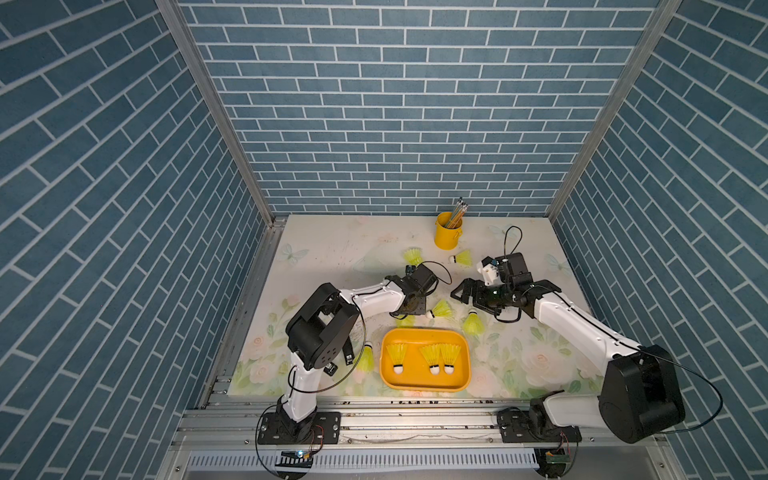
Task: Put the shuttlecocks into the storage box
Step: Pick up the shuttlecock at the center of the board.
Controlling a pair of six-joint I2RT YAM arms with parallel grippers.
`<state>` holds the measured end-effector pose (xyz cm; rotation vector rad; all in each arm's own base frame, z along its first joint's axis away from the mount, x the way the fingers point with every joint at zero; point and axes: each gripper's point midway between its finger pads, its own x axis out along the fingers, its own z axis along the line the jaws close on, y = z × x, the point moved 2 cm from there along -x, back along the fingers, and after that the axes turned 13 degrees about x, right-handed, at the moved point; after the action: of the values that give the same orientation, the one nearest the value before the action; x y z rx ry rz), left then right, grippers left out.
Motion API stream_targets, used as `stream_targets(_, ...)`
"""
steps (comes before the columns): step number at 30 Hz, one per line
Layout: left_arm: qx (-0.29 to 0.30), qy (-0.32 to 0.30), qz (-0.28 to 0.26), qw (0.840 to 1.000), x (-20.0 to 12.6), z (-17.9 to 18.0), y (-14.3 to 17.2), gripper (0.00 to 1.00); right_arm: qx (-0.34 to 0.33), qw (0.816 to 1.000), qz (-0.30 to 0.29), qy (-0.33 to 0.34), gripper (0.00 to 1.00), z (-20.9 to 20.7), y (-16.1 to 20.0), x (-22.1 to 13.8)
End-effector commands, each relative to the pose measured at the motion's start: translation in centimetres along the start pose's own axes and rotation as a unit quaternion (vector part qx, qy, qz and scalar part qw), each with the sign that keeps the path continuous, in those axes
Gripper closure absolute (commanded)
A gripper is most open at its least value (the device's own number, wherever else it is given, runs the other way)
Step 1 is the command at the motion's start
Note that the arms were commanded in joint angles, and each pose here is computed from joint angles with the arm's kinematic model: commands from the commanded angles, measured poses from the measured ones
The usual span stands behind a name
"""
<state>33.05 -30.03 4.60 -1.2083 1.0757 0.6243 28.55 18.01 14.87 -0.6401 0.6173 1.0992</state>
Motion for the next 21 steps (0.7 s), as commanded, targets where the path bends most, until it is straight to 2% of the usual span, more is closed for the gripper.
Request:
stream_targets(1, 0.012, -0.013, 0.003, 1.000, -0.1, 0.2, 0.1, 0.77, 0.011, 1.000, 0.005, -0.008, 0.07, -0.1, 0.1, 0.3)
stream_targets(12, 0.012, -0.014, -0.018, 1.000, -2.4, 0.4, -1.0, 0.77, -0.003, 1.000, -0.004, -0.024, 0.07, 0.7, -0.1, -0.3)
stream_targets(21, 0.004, -0.005, -0.044, 0.999, -5.7, 0.6, -2.1, 0.77, -0.016, 0.999, -0.025, -0.025, 0.08, 1.7, -0.7, -1.6)
